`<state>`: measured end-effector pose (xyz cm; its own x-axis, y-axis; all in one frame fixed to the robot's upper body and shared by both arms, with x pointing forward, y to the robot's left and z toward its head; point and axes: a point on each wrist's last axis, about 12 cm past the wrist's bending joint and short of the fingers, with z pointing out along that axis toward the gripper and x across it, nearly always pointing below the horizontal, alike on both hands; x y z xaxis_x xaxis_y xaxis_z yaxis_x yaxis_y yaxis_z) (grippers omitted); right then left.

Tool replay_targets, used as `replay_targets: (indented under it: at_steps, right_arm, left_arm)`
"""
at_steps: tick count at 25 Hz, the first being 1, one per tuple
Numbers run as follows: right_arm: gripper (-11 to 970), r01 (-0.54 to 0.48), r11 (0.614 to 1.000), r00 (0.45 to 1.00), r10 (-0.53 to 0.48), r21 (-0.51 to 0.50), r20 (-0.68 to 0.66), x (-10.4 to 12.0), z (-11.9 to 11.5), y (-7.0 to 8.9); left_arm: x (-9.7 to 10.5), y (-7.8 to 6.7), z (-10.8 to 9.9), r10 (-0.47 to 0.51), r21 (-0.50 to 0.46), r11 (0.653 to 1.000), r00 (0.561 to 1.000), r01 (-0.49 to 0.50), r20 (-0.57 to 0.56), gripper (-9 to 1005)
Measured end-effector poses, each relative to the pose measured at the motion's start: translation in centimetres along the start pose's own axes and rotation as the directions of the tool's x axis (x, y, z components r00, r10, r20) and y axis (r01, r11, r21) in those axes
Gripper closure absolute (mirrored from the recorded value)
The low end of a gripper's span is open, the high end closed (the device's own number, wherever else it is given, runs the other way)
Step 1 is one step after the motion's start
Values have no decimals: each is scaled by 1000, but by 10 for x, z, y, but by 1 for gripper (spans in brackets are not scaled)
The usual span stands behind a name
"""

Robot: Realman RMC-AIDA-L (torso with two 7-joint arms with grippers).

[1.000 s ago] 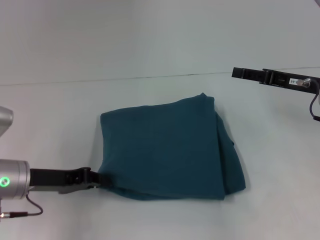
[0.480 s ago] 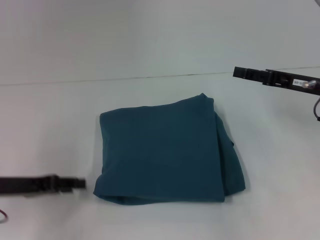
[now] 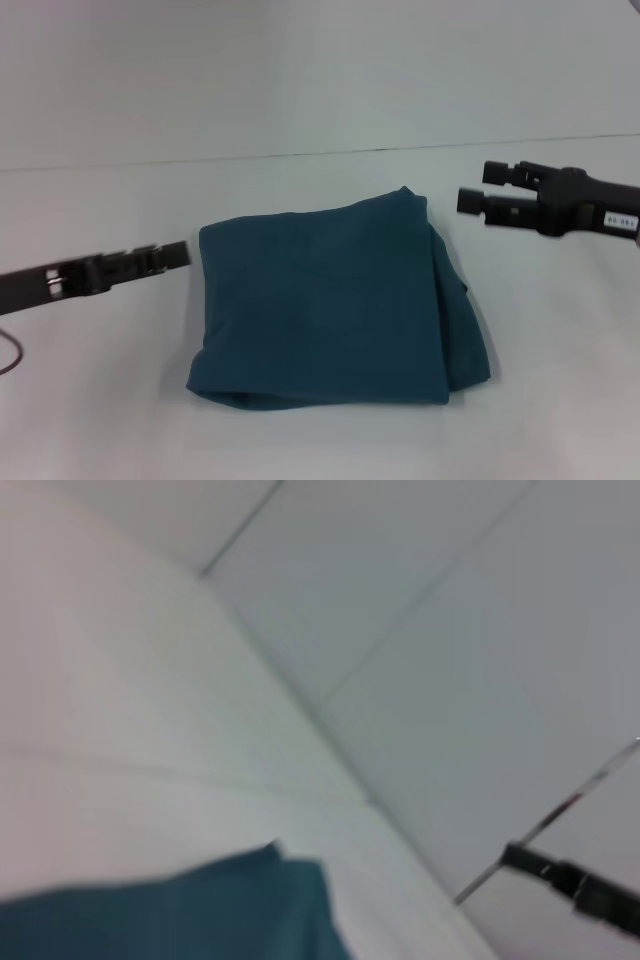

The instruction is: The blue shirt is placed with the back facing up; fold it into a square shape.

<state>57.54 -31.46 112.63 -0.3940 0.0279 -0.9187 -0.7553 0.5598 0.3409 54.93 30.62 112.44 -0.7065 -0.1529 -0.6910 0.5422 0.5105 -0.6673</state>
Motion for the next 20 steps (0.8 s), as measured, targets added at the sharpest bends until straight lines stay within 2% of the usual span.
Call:
replay_targets:
  at_steps: [2, 6, 9, 12, 15, 20]
  right_arm:
    - [121, 45, 999, 999, -45, -12, 0, 5, -4, 3]
    - [68, 87, 995, 996, -88, -39, -27, 12, -6, 9]
    - [28, 110, 989, 988, -119, -95, -101, 22, -1, 16]
    - [33, 119, 985, 981, -136, -127, -141, 26, 2, 19]
    - [38, 120, 980, 974, -147, -158, -171, 29, 8, 23]
    - [45, 134, 972, 972, -166, -192, -164, 35, 15, 30]
  left_arm:
    - [2, -7, 9, 93, 49, 994, 994, -96, 50, 195]
    - [5, -11, 21, 193, 63, 978, 978, -198, 80, 113]
    - [9, -13, 28, 310, 69, 945, 944, -318, 110, 98]
    - [18, -15, 33, 427, 100, 892, 894, -441, 139, 106]
    - [27, -16, 40, 488, 131, 856, 866, -500, 111, 111]
    - [39, -20, 44, 497, 193, 846, 866, -498, 53, 110]
